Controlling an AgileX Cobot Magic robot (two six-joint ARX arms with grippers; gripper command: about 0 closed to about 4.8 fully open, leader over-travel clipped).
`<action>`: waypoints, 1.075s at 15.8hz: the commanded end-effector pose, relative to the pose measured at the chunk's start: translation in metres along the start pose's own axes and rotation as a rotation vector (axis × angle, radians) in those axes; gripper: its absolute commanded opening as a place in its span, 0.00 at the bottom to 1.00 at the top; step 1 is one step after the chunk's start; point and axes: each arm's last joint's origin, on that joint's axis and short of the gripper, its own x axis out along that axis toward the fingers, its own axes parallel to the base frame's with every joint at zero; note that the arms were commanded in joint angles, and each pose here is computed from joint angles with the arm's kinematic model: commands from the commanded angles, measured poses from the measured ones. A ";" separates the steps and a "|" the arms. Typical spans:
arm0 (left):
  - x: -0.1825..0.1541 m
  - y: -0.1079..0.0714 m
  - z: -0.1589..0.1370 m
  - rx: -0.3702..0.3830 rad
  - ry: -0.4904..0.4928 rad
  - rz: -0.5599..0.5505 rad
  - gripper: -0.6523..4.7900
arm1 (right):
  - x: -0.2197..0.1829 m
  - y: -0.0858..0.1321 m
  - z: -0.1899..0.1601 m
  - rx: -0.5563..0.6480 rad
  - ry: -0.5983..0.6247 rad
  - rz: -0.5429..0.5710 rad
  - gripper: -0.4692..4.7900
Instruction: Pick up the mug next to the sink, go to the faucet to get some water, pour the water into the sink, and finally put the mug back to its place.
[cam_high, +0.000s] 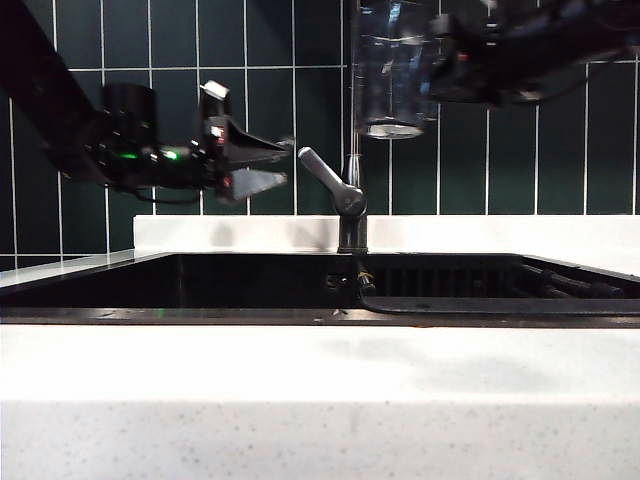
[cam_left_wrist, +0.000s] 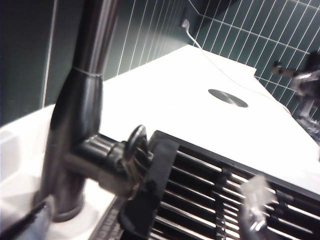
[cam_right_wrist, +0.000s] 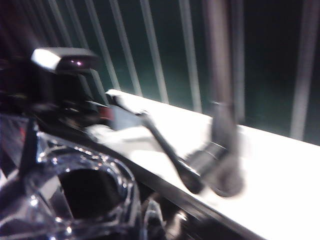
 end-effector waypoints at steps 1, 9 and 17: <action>0.012 0.002 0.002 0.045 -0.008 -0.008 0.96 | 0.016 0.006 0.017 -0.012 -0.025 0.043 0.08; 0.042 -0.001 0.009 0.124 -0.012 -0.066 0.91 | 0.047 0.017 0.033 -0.017 -0.031 0.123 0.08; 0.053 -0.007 0.007 0.121 -0.001 -0.116 0.90 | 0.049 0.020 0.062 -0.046 -0.084 0.130 0.08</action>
